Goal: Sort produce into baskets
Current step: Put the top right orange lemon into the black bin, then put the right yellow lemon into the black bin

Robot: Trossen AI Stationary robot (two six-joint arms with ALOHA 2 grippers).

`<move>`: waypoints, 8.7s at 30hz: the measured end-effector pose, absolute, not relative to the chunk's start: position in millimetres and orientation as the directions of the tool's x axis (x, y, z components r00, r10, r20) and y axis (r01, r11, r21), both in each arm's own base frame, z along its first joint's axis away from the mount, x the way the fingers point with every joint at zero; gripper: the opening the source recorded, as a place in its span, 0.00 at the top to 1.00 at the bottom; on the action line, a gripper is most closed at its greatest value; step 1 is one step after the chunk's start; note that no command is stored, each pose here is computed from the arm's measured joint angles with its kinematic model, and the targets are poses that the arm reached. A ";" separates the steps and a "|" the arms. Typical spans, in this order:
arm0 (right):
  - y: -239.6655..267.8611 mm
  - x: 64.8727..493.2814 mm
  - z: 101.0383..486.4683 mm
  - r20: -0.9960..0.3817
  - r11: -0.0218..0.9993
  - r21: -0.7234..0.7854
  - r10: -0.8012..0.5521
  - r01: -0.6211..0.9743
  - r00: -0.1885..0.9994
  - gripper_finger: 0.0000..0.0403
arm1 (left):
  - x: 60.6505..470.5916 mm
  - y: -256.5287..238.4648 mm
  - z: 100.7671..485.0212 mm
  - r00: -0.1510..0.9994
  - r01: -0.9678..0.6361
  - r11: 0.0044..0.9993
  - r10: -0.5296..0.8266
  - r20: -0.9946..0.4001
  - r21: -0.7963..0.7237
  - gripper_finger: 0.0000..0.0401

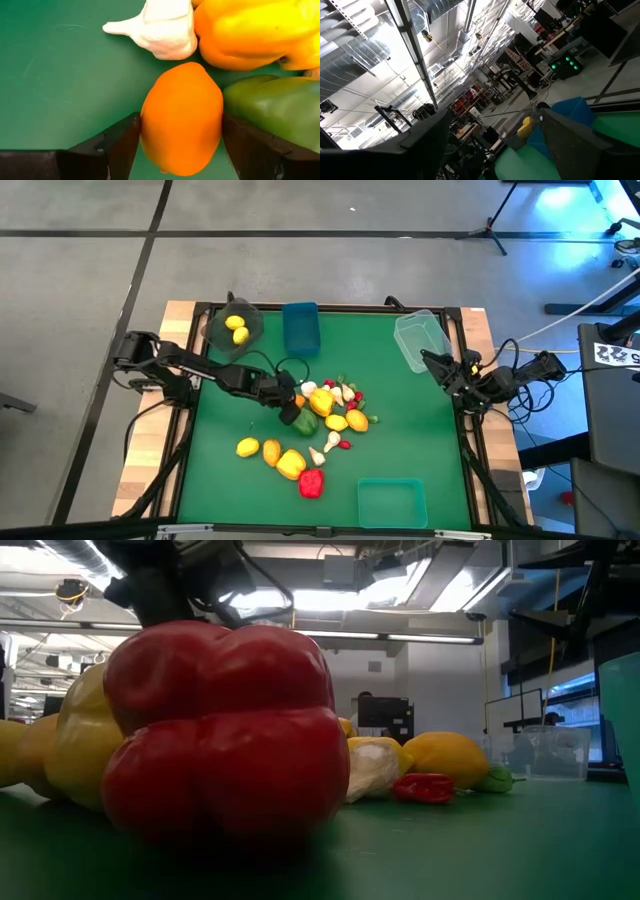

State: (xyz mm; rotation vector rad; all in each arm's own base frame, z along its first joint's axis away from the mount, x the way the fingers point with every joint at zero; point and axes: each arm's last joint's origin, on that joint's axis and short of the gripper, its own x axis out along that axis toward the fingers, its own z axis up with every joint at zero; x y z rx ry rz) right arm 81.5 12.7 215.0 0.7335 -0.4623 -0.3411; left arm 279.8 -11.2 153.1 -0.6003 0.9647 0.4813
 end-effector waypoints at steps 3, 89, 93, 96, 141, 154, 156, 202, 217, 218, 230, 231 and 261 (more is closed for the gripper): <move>12.7 81.5 215.0 0.282 0.696 0.705 -0.452 0.136 0.846 0.25 | 280.9 -11.3 149.8 0.482 -0.621 0.743 0.111 -0.869 -0.250 0.34; 11.4 81.2 213.5 0.255 0.674 0.714 -0.502 0.189 0.827 0.25 | 173.8 177.6 210.0 0.062 -0.998 0.034 0.701 -0.711 -0.053 0.44; 11.4 81.3 213.4 0.255 0.674 0.714 -0.502 0.189 0.827 0.25 | 173.8 177.4 209.8 0.065 -0.998 0.047 0.697 -0.714 -0.044 0.44; 11.4 81.3 213.5 0.255 0.674 0.714 -0.501 0.189 0.827 0.25 | 174.0 177.2 209.6 0.071 -0.997 0.064 0.693 -0.718 -0.038 0.44; 11.8 82.0 211.7 0.242 0.681 0.703 -0.499 0.204 0.832 0.25 | 165.0 181.4 205.4 0.149 -0.985 0.156 0.581 -0.800 -0.070 0.26; 11.8 82.0 211.7 0.242 0.681 0.703 -0.499 0.203 0.832 0.25 | 184.0 167.9 241.3 0.475 -0.850 0.457 0.453 -0.754 -0.261 0.19; 11.7 82.0 211.7 0.242 0.681 0.703 -0.499 0.204 0.832 0.25 | 192.5 157.8 252.9 0.583 -0.761 0.564 0.380 -0.719 -0.319 0.19; 13.3 85.5 201.2 0.169 0.647 0.729 -0.488 0.225 0.857 0.25 | 394.7 -31.1 206.1 0.710 0.182 0.965 -0.260 -0.655 -0.186 0.19; 13.3 85.4 201.4 0.169 0.646 0.730 -0.488 0.223 0.856 0.25 | 413.1 -29.6 138.3 0.638 0.069 0.992 -0.124 -0.760 -0.104 0.19; 13.3 85.4 201.3 0.169 0.646 0.731 -0.487 0.223 0.857 0.25 | 412.8 -29.4 137.9 0.636 0.062 0.992 -0.122 -0.762 -0.107 0.19; 13.3 85.4 201.3 0.169 0.644 0.732 -0.487 0.222 0.857 0.25 | 410.4 -32.1 133.6 0.616 0.118 0.992 -0.111 -0.780 -0.048 0.19; 13.3 85.5 201.3 0.169 0.644 0.732 -0.487 0.222 0.857 0.25 | 410.0 -34.5 133.1 0.612 0.141 0.989 -0.114 -0.783 -0.034 0.19; 13.4 85.4 201.3 0.169 0.630 0.747 -0.487 0.211 0.857 0.25 | 413.2 -37.6 132.9 0.572 0.014 0.999 -0.050 -0.819 -0.051 0.48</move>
